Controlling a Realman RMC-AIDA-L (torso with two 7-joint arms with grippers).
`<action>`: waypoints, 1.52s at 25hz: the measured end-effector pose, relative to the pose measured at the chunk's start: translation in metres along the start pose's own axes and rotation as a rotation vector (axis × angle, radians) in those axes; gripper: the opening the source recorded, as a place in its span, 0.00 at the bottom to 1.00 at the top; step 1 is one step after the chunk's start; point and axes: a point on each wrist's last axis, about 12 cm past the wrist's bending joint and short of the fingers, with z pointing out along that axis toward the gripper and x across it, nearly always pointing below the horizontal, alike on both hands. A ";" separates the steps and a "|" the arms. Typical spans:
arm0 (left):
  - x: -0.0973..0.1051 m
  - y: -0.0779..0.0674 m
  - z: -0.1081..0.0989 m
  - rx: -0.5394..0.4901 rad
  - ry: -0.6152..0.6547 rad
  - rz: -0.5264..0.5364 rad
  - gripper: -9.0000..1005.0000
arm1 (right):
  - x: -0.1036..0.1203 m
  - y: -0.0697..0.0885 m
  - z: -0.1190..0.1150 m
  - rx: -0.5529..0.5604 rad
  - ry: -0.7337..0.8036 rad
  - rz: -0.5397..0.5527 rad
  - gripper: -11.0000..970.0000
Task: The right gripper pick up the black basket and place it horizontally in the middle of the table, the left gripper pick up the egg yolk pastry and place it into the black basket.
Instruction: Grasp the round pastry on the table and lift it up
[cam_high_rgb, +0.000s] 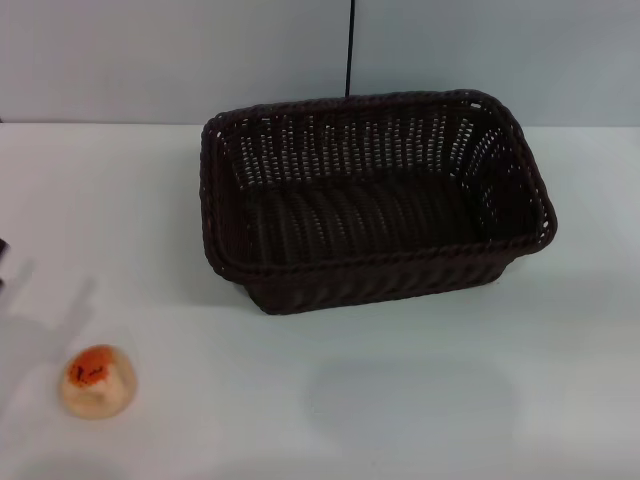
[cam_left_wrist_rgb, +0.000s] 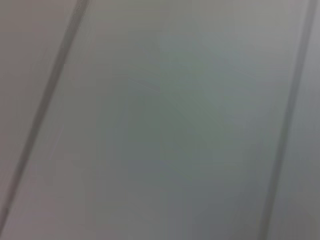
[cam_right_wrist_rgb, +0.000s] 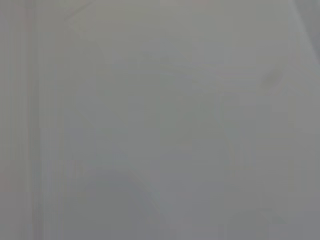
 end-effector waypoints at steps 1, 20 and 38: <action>0.002 -0.001 -0.003 0.033 0.045 0.026 0.84 | 0.003 -0.003 -0.011 0.046 -0.024 0.019 0.23; 0.032 -0.013 -0.017 0.257 0.406 0.071 0.82 | 0.021 -0.016 -0.077 0.381 -0.144 0.126 0.23; 0.037 -0.008 -0.023 0.240 0.471 0.152 0.54 | 0.023 -0.014 -0.073 0.371 -0.150 0.136 0.23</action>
